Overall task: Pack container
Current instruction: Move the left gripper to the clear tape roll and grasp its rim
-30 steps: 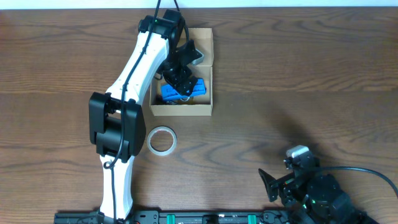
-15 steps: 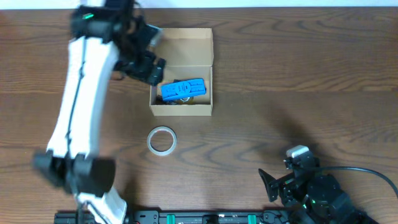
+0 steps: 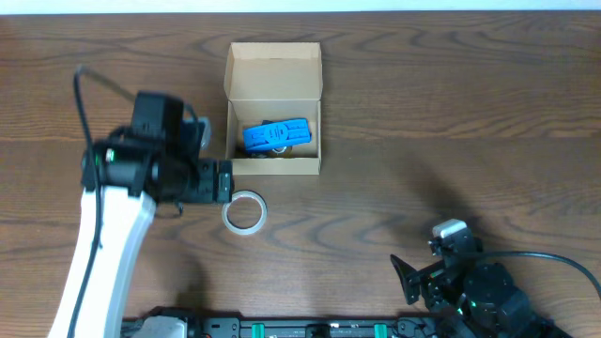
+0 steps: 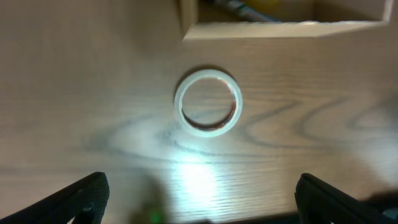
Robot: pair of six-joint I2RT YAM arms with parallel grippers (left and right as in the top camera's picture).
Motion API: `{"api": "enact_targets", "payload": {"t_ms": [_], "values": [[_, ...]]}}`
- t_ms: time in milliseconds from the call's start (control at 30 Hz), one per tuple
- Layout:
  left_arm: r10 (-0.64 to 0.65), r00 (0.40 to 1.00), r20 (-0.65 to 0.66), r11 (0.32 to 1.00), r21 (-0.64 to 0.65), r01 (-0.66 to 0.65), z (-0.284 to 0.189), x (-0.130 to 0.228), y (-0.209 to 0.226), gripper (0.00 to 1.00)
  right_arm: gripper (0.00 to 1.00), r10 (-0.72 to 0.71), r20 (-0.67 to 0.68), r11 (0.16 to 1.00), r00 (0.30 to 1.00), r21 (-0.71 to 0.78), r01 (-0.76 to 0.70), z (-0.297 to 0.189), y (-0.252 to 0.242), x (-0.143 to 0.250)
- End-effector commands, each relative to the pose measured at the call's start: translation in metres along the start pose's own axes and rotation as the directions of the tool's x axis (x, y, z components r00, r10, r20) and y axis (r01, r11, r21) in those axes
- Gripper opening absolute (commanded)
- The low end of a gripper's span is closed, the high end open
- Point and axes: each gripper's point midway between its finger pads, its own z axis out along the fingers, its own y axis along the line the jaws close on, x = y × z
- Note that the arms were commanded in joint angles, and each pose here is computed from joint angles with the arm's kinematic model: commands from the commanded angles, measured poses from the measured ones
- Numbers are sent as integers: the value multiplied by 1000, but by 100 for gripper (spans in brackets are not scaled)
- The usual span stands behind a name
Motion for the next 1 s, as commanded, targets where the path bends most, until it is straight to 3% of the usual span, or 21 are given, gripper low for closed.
{"api": "enact_targets", "payload": {"t_ms": [0, 133, 367, 633, 967], "values": [[-237, 971, 10, 971, -43, 237, 10, 19, 13, 96, 99, 15, 6, 1000, 1000, 4, -15, -1, -1, -1], [-408, 912, -34, 912, -69, 405, 35, 40, 18, 96, 99, 15, 6, 1000, 1000, 4, -15, -1, -1, -1], [-576, 815, -65, 816, -106, 568, 76, 61, 19, 96, 99, 15, 6, 1000, 1000, 4, -15, -1, -1, -1], [-701, 712, -38, 708, -158, 688, 106, 62, 20, 96, 99, 15, 6, 1000, 1000, 4, -15, -1, -1, -1], [-731, 677, -85, 671, -268, 691, 143, 67, 26, 96, 99, 15, 6, 1000, 1000, 4, -15, -1, -1, -1]]}}
